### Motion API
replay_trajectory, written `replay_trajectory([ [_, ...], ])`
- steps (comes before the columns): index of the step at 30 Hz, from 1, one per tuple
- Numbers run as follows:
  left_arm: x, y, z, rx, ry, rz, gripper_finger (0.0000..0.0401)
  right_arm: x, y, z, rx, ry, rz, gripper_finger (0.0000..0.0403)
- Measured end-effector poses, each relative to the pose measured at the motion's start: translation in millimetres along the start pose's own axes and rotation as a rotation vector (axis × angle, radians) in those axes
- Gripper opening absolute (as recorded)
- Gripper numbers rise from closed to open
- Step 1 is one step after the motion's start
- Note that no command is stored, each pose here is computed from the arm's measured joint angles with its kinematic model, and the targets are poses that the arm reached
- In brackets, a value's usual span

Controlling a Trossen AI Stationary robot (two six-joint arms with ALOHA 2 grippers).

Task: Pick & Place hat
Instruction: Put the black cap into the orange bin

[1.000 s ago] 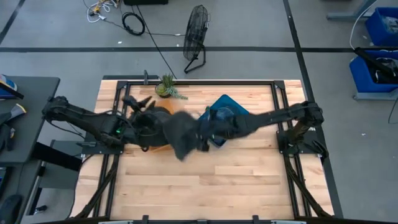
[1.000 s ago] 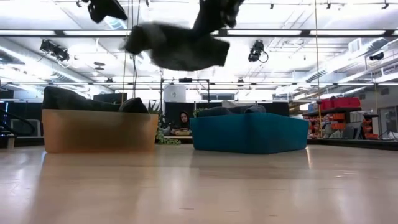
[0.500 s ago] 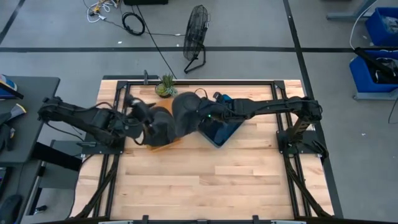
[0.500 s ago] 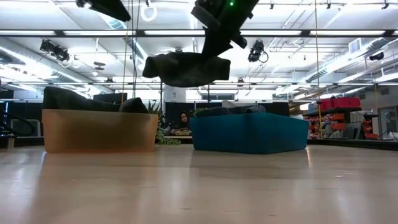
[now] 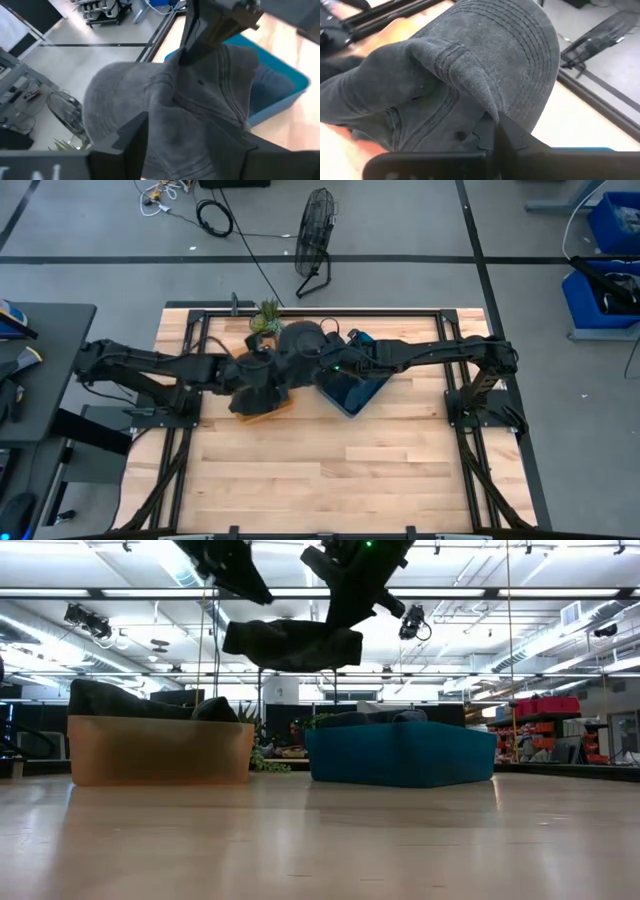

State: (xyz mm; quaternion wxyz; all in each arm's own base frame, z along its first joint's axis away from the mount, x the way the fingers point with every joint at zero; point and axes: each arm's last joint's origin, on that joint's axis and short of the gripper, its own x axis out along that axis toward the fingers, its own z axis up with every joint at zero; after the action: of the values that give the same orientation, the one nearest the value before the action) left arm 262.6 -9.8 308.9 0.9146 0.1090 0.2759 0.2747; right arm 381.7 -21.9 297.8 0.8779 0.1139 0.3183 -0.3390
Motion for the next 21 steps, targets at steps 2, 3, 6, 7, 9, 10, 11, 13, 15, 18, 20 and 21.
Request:
replay_trajectory([
  [2,8.4,-1.1,0.1,0.028,0.005,0.014,0.0199,0.1,-0.4,0.7,0.02,-0.015,-0.019,0.0008],
  [3,12.1,-1.5,0.4,0.042,0.004,0.019,0.0205,0.1,-0.7,0.9,0.033,-0.021,-0.029,0.0009],
  [6,22.5,-0.7,3.6,0.056,-0.017,0.041,0.0217,0.2,-0.9,1.8,0.052,-0.034,-0.038,0.0009],
  [7,25.8,0.3,3.9,0.068,-0.019,0.05,0.0218,0.2,-0.8,1.9,0.042,-0.035,-0.037,0.001],
  [9,32.5,2.6,3.7,0.073,-0.013,0.068,0.0219,0.1,-0.4,2.4,0.014,-0.039,-0.035,0.001],
  [10,36.1,3.9,2.7,0.073,-0.004,0.077,0.0219,0.0,-0.2,2.2,0.007,-0.039,-0.035,0.001],
  [11,39.2,5.8,1.6,0.072,0.008,0.085,0.0218,-0.4,0.4,2.0,0.005,-0.039,-0.033,0.001],
  [13,43.6,9.8,-1.2,0.074,0.035,0.102,0.0213,-1.4,2.1,1.3,-0.009,-0.04,-0.029,0.001],
  [15,48.1,11.3,-3.8,0.083,0.059,0.109,0.0206,-1.7,2.2,0.7,-0.03,-0.039,-0.037,0.0011],
  [18,49.4,12.9,-6.8,0.095,0.084,0.116,0.0188,-1.5,2.1,0.0,-0.055,-0.033,-0.035,0.0011],
  [20,49.5,13.2,-7.3,0.1,0.09,0.132,0.0168,-1.4,2.2,0.4,-0.066,-0.035,-0.033,0.0011],
  [21,49.4,13.3,-7.6,0.103,0.094,0.14,0.0155,-1.4,2.4,0.5,-0.077,-0.036,-0.031,0.0011],
])
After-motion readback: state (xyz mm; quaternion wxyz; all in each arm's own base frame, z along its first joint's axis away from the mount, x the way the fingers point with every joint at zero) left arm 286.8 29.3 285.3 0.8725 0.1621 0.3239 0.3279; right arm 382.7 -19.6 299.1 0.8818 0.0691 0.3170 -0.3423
